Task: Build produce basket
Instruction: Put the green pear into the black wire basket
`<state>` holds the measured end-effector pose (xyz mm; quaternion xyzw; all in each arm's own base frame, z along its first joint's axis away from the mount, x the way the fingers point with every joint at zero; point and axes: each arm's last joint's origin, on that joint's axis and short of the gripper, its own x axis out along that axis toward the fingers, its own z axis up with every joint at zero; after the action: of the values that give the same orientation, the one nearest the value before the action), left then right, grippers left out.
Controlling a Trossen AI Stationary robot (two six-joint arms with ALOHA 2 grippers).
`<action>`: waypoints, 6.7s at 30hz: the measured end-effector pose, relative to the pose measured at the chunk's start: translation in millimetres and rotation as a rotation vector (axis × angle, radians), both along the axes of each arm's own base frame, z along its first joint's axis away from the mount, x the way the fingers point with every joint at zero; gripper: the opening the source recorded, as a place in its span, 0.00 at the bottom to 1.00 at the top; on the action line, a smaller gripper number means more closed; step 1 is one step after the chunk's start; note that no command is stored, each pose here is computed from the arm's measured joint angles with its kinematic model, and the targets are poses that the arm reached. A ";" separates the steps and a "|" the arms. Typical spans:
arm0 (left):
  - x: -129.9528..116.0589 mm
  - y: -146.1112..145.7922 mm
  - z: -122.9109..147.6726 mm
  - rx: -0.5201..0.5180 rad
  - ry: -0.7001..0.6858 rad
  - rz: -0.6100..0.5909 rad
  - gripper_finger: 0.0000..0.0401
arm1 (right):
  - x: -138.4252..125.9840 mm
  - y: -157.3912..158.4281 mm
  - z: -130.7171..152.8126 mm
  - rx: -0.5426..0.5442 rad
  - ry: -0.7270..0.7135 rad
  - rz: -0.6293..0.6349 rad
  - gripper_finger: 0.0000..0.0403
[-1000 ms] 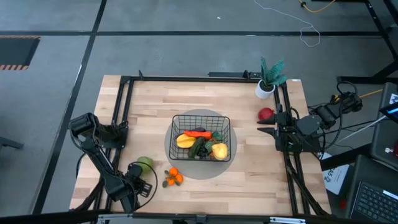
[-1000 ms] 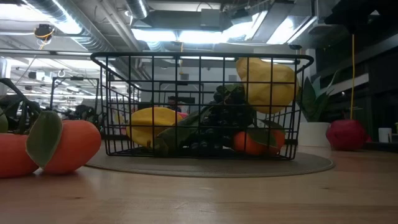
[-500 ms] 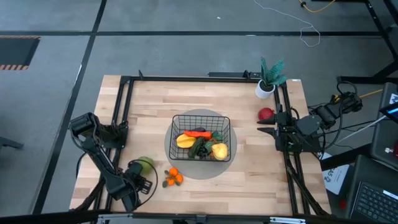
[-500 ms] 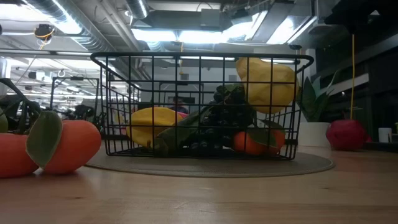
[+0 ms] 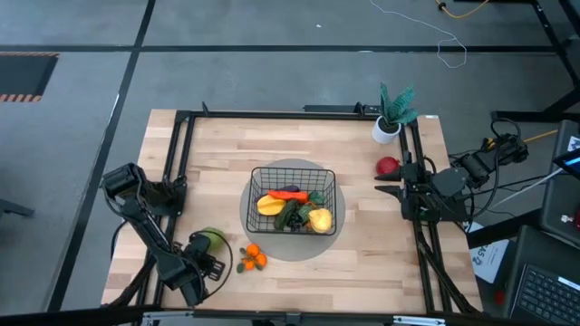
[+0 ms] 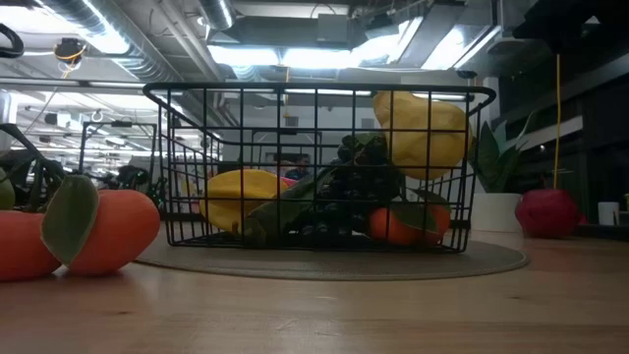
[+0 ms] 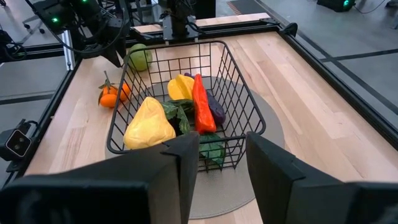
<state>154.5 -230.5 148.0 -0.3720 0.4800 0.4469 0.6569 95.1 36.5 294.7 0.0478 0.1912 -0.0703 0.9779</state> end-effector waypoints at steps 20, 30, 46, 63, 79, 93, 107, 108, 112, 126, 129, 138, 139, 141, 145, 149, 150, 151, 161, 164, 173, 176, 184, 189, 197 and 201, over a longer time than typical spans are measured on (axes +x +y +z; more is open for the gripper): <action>-0.1 0.9 -2.9 0.012 0.046 -0.044 0.44 | 0.0 0.0 0.0 0.000 0.000 0.000 0.31; 0.5 1.1 -3.0 0.026 0.037 -0.075 0.44 | 0.0 0.0 0.0 0.000 0.000 0.000 0.31; 2.6 7.4 -7.0 0.027 0.063 -0.040 0.44 | 0.0 0.0 0.0 0.000 0.000 0.001 0.31; 3.2 4.3 -7.7 -0.023 0.081 -0.034 0.15 | 0.0 0.1 0.0 0.001 0.000 0.001 0.31; 3.4 3.8 -1.6 -0.013 0.080 0.040 0.00 | 0.0 1.3 -0.3 0.022 0.010 0.039 0.31; 9.1 -8.1 63.4 0.051 0.194 0.055 0.00 | 0.1 2.1 -0.2 0.034 0.013 0.062 0.31; 14.5 -8.1 109.4 0.097 0.178 0.009 0.00 | 0.1 2.1 -0.2 0.034 0.013 0.062 0.31; 15.3 -7.4 109.3 0.091 0.188 0.010 0.00 | 0.1 2.1 -0.2 0.033 0.013 0.062 0.31; 17.8 -5.6 109.3 0.085 0.197 0.021 0.00 | 0.1 2.1 -0.2 0.033 0.013 0.061 0.31; 16.9 -6.0 109.0 -0.002 0.323 0.030 0.26 | 0.1 2.1 -0.3 0.033 0.013 0.062 0.31; 13.9 -8.2 108.9 0.006 0.315 0.023 0.33 | 0.1 2.1 -0.2 0.033 0.013 0.062 0.31; 4.9 -4.8 88.0 0.054 0.364 0.018 0.40 | 0.0 2.9 -0.4 0.045 0.020 0.087 0.31; 3.7 -4.9 85.6 0.056 0.367 0.008 0.40 | 0.1 3.0 -0.5 0.046 0.021 0.091 0.31; 2.4 -4.1 82.6 0.064 0.371 0.004 0.40 | 0.0 3.0 -0.4 0.047 0.021 0.092 0.31; 1.9 -3.7 81.2 0.070 0.371 0.009 0.40 | 0.0 3.0 -0.4 0.047 0.021 0.092 0.31; 2.7 -3.2 81.2 0.090 0.343 0.002 0.40 | 0.0 3.0 -0.4 0.046 0.021 0.092 0.31; 3.0 -2.9 81.2 0.098 0.332 0.000 0.39 | 0.1 3.0 -0.5 0.046 0.021 0.092 0.31; 3.3 -2.7 81.2 0.105 0.322 -0.001 0.39 | 0.1 3.0 -0.5 0.046 0.021 0.092 0.31; 3.6 -2.9 81.1 0.103 0.317 0.004 0.39 | 0.1 3.1 -0.5 0.046 0.021 0.092 0.31; 3.7 -3.3 80.9 0.097 0.318 0.005 0.39 | 0.1 3.0 -0.5 0.046 0.021 0.092 0.31; 3.8 -3.4 80.9 0.096 0.316 0.004 0.31 | 0.1 3.1 -0.5 0.046 0.022 0.092 0.31; 4.0 -3.3 80.9 0.101 0.307 0.014 0.28 | 0.1 3.1 -0.5 0.047 0.021 0.092 0.31; 6.4 -6.4 79.5 0.071 0.273 0.014 0.17 | 0.1 3.1 -0.5 0.047 0.021 0.092 0.31; 6.5 -6.5 79.5 0.070 0.272 0.014 0.11 | 0.1 3.1 -0.5 0.047 0.022 0.093 0.31; 6.4 -6.4 79.4 0.072 0.273 0.016 0.01 | 0.1 3.1 -0.5 0.047 0.022 0.093 0.31; 6.2 -6.1 79.6 0.075 0.274 0.020 0.00 | 0.1 3.1 -0.5 0.047 0.022 0.093 0.31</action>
<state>160.7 -236.5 227.5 -0.2873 0.5444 0.5176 0.5943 95.1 39.6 294.2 0.0610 0.2055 -0.0208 0.9765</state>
